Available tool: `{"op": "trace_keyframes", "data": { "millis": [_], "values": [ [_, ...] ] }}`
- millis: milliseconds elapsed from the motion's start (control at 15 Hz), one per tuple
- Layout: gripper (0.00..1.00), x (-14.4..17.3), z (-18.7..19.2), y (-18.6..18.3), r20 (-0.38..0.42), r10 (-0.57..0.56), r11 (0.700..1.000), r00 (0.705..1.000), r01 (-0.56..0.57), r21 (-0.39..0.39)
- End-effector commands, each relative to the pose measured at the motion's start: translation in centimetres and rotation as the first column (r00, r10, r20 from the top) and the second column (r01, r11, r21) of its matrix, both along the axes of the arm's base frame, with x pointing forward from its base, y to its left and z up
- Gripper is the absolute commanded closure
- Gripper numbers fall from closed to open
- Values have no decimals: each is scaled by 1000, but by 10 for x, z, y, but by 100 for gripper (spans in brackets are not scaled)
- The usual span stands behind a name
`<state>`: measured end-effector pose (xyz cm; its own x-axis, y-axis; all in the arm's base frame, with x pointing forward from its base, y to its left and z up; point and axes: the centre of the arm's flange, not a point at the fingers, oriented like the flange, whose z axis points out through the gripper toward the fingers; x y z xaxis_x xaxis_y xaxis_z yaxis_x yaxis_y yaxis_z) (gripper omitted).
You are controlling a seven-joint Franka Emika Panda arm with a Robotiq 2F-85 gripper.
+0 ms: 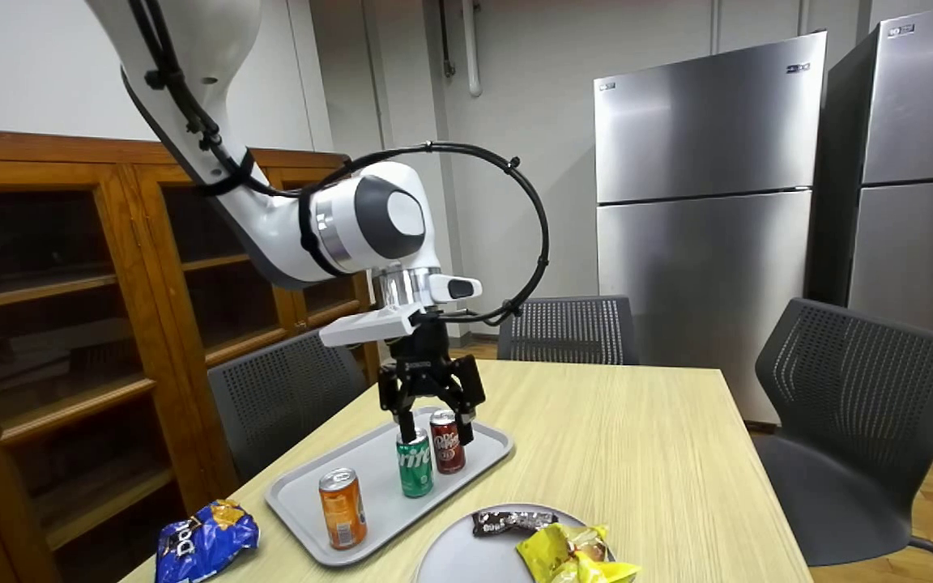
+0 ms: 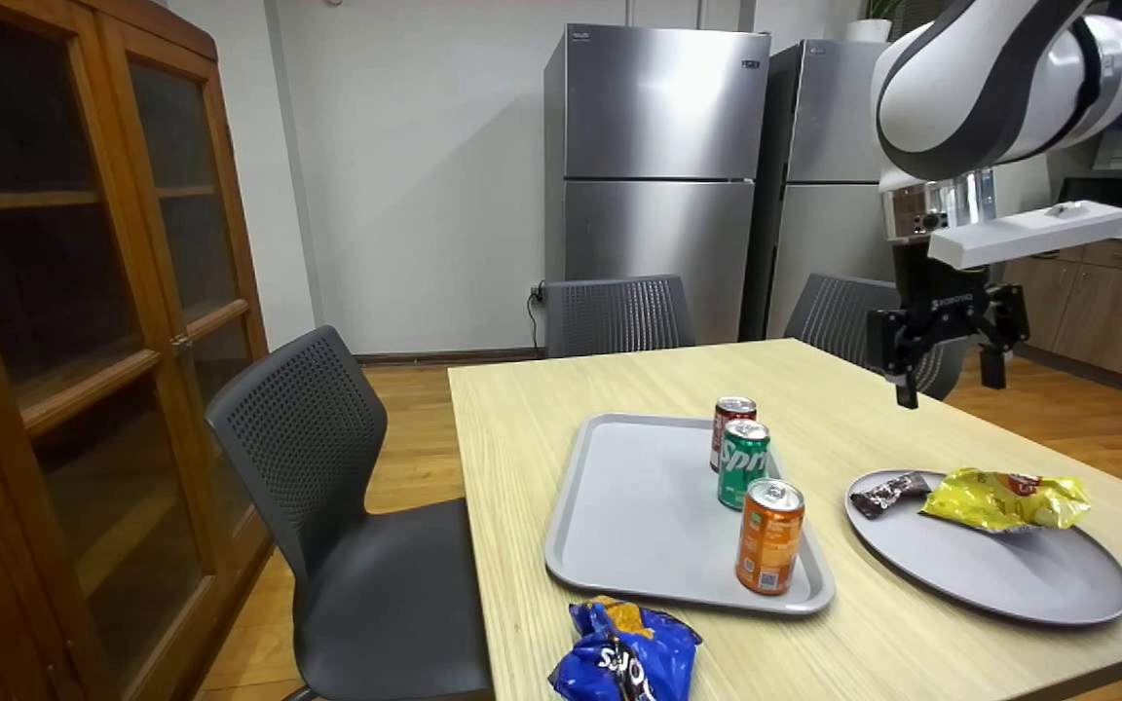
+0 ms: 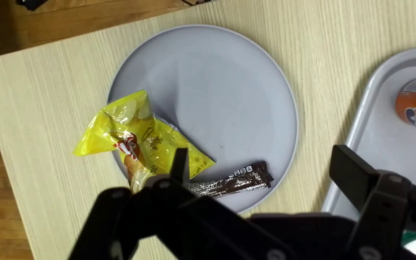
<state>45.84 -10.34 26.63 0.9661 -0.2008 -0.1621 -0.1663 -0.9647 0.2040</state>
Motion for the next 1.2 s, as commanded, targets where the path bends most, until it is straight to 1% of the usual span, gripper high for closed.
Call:
{"op": "trace_keyframes", "data": {
  "millis": [0, 600, 867, 1133],
  "values": [
    [0, 0, 0, -1, -1, 0, 1000, 1000, 0, 0],
    [0, 1, 0, -1, 0, 1, 1000, 1000, -1, 0],
    [0, 7, 5, -20, 31, 34, 999, 999, -33, -21],
    [0, 10, 7, -47, 58, 111, 994, 992, -109, -32]
  ]
}}
